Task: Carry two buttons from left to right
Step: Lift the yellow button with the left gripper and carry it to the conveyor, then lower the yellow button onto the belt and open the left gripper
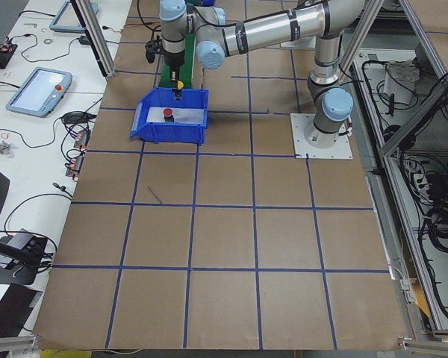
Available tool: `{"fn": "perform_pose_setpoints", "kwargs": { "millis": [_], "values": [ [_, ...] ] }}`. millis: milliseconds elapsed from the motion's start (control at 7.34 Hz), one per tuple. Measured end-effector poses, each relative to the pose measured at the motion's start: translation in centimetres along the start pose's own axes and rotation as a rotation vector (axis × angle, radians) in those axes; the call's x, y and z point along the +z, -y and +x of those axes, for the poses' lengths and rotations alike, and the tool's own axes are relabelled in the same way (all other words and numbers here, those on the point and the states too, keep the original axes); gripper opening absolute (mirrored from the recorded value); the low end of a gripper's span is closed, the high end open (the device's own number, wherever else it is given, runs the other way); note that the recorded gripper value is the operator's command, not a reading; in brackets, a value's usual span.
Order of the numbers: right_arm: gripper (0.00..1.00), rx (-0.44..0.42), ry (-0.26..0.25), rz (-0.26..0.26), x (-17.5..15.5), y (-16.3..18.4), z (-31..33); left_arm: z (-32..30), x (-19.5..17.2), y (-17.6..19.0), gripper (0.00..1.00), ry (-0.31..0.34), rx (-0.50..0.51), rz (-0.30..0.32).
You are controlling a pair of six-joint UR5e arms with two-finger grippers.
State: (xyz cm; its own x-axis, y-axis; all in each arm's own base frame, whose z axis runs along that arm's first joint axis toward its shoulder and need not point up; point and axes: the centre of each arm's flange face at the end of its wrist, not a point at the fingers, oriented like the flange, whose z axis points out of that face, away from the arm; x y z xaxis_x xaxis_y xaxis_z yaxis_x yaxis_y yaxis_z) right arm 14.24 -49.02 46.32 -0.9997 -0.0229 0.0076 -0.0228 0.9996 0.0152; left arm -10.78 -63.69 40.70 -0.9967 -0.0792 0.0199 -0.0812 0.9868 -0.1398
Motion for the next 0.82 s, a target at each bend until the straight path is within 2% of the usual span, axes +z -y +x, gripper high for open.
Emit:
{"fn": "perform_pose_setpoints", "kwargs": {
  "millis": [409, 817],
  "values": [
    [1.00, 0.000, 0.000, -0.001, 0.0, -0.1, 0.0, 8.9, 3.9, 0.4, 0.27, -0.011, -0.045, -0.036],
    [1.00, 0.000, 0.000, -0.006, 0.2, -0.2, 0.0, 10.2, 8.9, -0.3, 0.27, 0.001, -0.037, -0.104]
  ]
}}
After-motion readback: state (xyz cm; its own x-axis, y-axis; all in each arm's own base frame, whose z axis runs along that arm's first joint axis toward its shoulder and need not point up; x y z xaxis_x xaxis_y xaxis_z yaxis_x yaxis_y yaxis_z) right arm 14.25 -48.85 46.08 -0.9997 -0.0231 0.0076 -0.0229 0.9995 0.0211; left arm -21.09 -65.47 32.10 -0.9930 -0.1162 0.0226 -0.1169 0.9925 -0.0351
